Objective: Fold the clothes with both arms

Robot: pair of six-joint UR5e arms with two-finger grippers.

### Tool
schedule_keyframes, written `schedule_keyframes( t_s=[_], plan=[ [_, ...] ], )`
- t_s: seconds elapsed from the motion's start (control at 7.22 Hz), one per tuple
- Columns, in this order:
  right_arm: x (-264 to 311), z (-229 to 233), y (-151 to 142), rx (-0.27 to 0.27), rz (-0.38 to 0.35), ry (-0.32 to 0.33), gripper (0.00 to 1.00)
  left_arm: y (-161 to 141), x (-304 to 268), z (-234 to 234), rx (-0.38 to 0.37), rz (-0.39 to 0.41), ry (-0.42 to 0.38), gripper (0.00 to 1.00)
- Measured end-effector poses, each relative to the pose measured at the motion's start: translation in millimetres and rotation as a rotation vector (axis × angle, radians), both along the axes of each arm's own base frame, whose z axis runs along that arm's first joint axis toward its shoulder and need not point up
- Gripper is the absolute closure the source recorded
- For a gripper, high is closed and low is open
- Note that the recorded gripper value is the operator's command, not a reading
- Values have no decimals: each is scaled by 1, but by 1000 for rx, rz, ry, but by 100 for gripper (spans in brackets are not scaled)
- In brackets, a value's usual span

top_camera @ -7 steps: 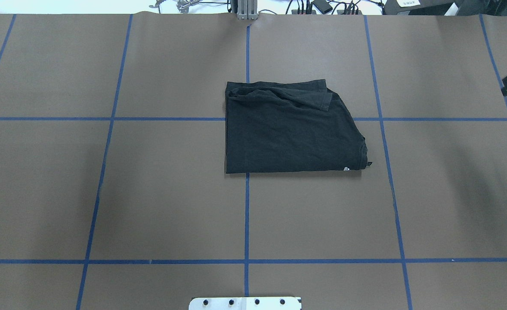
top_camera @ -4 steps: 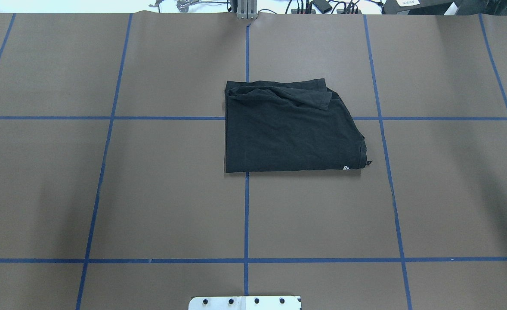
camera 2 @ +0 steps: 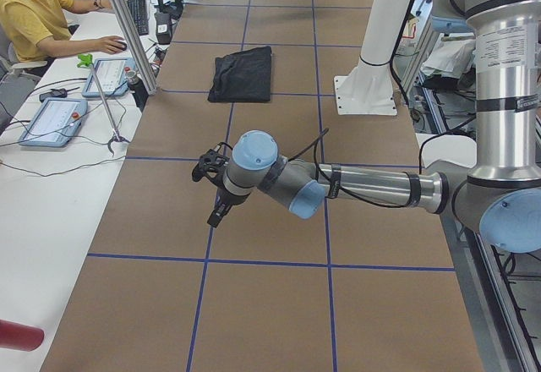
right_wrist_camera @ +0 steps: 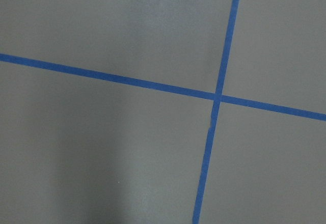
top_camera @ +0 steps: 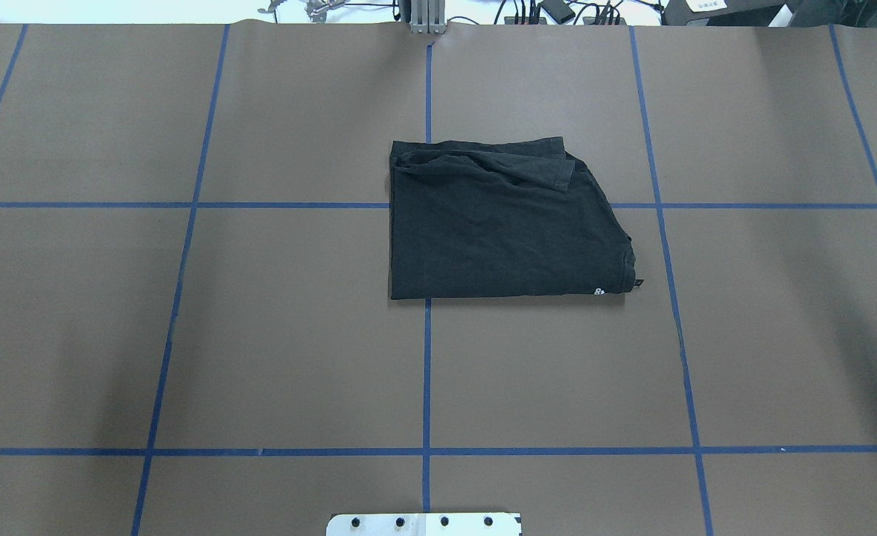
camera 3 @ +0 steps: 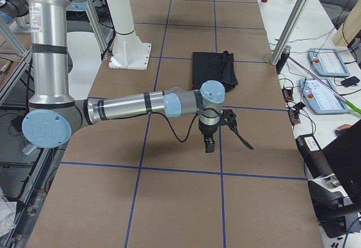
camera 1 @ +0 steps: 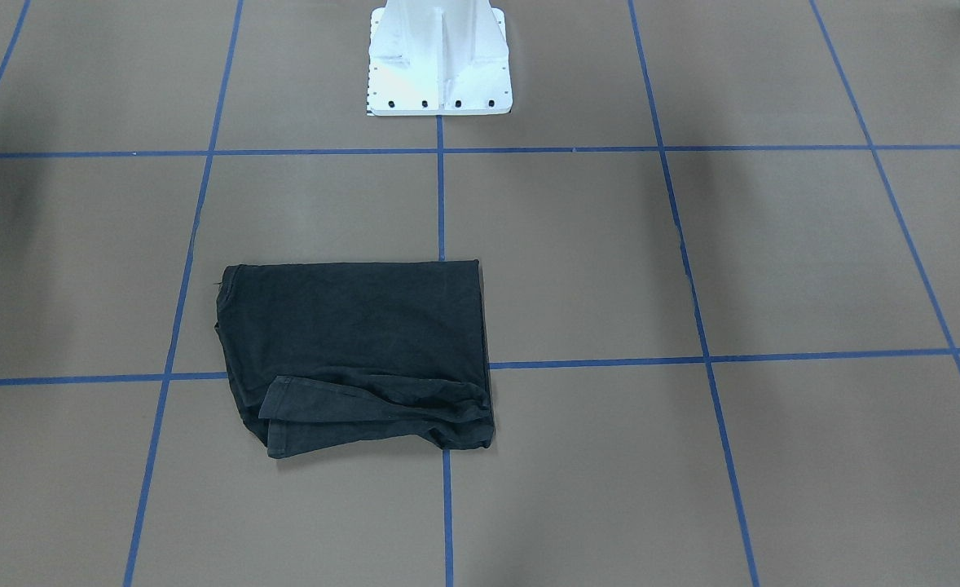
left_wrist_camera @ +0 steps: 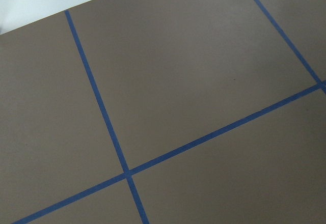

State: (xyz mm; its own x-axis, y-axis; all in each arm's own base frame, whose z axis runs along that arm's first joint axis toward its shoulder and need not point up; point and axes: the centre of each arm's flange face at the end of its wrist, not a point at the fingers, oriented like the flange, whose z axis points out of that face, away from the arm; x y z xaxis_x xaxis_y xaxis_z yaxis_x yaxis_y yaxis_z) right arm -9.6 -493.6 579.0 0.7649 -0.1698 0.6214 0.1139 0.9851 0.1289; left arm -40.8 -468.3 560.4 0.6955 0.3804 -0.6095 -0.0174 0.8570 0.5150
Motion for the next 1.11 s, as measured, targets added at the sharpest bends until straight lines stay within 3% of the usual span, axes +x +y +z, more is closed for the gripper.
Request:
schedule_keyframes(
  t_s=[0.69, 1.11],
  plan=[
    [-2, 8, 10, -32, -9, -46, 0, 6, -2, -10, -29, -23, -50, 0],
    [7, 13, 18, -63, 15, -100, 0, 9, 3, -3, -99, 12, 18, 0]
  ],
)
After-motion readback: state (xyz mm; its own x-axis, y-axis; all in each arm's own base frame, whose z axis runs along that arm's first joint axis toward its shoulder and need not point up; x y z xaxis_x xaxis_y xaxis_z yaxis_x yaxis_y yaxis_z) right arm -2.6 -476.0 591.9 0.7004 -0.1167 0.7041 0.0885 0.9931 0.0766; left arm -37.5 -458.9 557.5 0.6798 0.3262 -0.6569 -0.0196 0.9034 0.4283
